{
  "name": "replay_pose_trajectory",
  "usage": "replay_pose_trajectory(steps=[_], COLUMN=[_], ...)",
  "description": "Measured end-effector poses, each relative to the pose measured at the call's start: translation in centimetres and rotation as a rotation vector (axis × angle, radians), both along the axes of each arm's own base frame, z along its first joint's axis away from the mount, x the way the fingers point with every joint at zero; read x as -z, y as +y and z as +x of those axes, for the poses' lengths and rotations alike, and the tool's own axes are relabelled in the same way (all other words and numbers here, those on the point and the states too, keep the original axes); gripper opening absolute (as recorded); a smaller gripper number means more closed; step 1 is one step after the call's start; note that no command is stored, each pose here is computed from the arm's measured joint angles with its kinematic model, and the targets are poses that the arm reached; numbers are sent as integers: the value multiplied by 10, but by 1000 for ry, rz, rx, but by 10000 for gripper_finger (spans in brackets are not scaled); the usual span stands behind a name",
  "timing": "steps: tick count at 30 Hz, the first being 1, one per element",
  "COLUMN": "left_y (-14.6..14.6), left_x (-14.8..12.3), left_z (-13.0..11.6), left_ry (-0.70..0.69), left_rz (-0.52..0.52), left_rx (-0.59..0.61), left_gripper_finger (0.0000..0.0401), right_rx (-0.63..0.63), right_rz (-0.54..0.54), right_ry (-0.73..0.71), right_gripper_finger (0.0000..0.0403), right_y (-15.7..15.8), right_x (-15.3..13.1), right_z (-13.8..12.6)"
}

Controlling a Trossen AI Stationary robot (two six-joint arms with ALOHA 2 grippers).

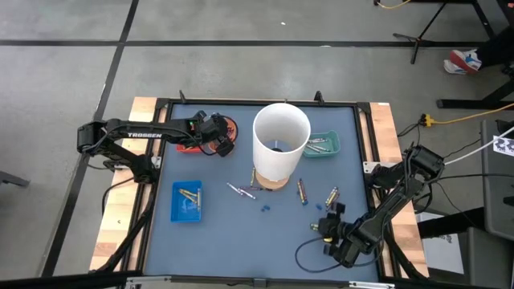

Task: Sort crayons
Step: Put the green crayon into the red bin

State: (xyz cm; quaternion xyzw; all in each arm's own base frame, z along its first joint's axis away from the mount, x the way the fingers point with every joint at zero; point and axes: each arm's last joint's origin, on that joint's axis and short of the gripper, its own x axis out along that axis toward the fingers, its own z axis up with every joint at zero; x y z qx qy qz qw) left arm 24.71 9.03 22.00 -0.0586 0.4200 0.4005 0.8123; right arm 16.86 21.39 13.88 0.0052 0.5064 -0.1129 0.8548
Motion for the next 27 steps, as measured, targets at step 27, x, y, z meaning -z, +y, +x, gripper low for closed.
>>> replay_pose_trajectory(steps=[27], left_y=[0], left_x=[0], left_z=[0], left_ry=[0], left_rz=[0], left_rx=[0], left_gripper_finger=[100], right_rx=[-1], right_rz=[1], right_ry=[25], right_gripper_finger=[149], right_y=[-3], right_x=[3], right_z=[-3])
